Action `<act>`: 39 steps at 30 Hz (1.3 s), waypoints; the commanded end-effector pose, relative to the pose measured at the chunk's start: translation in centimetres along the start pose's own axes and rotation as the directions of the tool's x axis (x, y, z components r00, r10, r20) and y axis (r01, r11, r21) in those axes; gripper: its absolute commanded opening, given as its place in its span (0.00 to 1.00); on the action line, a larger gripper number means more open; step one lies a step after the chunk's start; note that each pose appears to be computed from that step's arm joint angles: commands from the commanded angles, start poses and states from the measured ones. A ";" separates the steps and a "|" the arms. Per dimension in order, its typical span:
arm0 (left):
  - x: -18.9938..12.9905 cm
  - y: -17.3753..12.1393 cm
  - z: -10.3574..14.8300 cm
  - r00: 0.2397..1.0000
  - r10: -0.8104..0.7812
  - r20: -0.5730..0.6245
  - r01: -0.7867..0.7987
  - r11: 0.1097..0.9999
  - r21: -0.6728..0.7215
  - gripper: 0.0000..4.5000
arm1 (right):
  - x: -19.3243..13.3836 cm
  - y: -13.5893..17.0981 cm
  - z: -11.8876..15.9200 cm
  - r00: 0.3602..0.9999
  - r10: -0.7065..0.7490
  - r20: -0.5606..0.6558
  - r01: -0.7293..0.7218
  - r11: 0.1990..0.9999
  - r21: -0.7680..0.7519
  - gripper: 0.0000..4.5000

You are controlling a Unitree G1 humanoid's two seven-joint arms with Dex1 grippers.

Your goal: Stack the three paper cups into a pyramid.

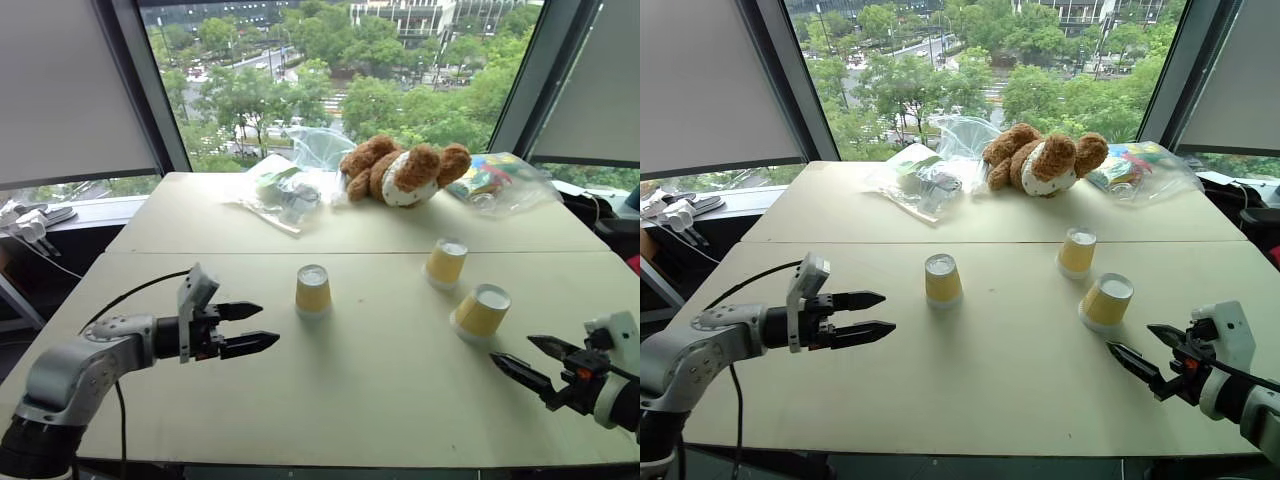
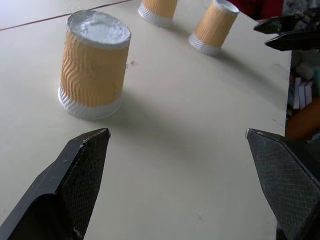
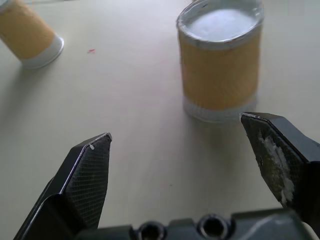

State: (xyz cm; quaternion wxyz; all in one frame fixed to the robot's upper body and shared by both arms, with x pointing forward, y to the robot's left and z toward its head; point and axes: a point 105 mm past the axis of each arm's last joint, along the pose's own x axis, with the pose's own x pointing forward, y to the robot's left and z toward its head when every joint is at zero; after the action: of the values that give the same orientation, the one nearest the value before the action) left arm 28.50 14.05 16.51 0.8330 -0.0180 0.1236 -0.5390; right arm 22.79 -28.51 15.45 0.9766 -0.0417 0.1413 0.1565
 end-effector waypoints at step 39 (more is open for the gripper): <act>-0.8 -0.7 -3.4 0.994 0.110 -0.029 -0.111 0.993 -0.034 1.00 | 10.4 5.9 5.3 0.941 0.234 0.243 -0.220 0.972 -0.083 0.51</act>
State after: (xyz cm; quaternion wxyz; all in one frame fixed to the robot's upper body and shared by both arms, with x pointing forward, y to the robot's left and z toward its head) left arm 26.66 14.37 12.83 0.8539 -0.0304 0.1588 -0.4947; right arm 31.76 -21.23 16.33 0.9674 -0.0243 0.0367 0.2495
